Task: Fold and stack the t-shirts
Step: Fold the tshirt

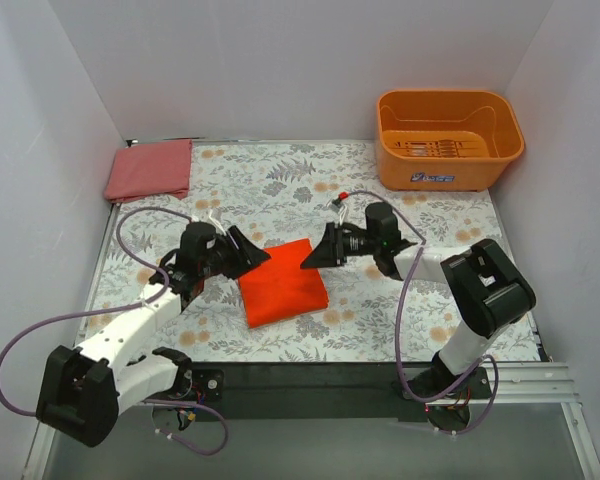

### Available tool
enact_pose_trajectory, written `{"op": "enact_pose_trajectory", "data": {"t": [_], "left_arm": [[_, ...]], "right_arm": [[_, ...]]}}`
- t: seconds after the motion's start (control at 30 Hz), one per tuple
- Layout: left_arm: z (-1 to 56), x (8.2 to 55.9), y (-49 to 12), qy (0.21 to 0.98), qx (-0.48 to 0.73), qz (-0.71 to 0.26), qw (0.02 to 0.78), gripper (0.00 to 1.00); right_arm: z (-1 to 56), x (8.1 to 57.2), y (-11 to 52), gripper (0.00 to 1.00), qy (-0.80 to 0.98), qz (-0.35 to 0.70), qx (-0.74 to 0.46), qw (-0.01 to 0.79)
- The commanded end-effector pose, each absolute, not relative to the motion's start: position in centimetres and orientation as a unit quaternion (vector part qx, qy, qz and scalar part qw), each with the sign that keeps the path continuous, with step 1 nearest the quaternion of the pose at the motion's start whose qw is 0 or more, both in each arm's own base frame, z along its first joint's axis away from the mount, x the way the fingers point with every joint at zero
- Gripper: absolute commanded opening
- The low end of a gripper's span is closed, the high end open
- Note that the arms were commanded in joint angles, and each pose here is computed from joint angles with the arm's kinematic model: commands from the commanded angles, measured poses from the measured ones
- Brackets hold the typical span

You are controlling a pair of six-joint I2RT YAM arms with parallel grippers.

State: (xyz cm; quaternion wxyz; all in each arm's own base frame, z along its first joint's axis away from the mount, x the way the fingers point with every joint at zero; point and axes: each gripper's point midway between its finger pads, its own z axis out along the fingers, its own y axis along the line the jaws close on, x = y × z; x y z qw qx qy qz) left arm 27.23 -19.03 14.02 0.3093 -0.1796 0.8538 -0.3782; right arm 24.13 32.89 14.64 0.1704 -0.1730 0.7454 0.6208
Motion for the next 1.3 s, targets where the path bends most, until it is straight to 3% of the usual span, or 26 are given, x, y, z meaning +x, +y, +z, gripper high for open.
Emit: {"op": "enact_pose_trajectory", "data": {"t": [0.0,0.27,0.37,0.5,0.73,0.93,1.13,1.27], "left_arm": [[8.8,20.4,-20.0,0.886,-0.197,-0.378,0.180,0.41],[2.6,16.7,-17.7,0.900,-0.292,-0.306,0.107,0.24],[2.5,16.5,-16.5,0.897,-0.319,-0.283,0.117,0.20],[4.5,17.5,-15.5,0.888,-0.321,-0.284,0.167,0.20],[8.5,19.7,-14.5,0.889,-0.280,-0.268,0.244,0.32],[11.2,22.4,-12.5,0.884,-0.264,-0.217,0.320,0.42],[14.0,24.7,-9.7,0.870,-0.253,-0.148,0.397,0.45],[16.2,26.0,-8.3,0.852,-0.236,-0.118,0.453,0.48]], "right_arm": [[12.4,19.7,32.5,0.49,0.743,0.638,-0.174,0.103],[4.4,17.1,30.3,0.49,0.774,0.626,-0.095,0.027],[5.1,16.7,29.3,0.59,0.764,0.643,-0.060,0.013],[7.4,16.3,29.0,0.61,0.748,0.659,-0.073,0.036],[12.9,19.4,31.0,0.61,0.714,0.684,-0.108,0.100],[13.7,20.8,35.2,0.61,0.716,0.673,-0.146,0.117],[10.7,19.2,39.3,0.60,0.740,0.651,-0.153,0.076],[5.0,18.1,39.8,0.60,0.787,0.601,-0.133,0.045]]}}
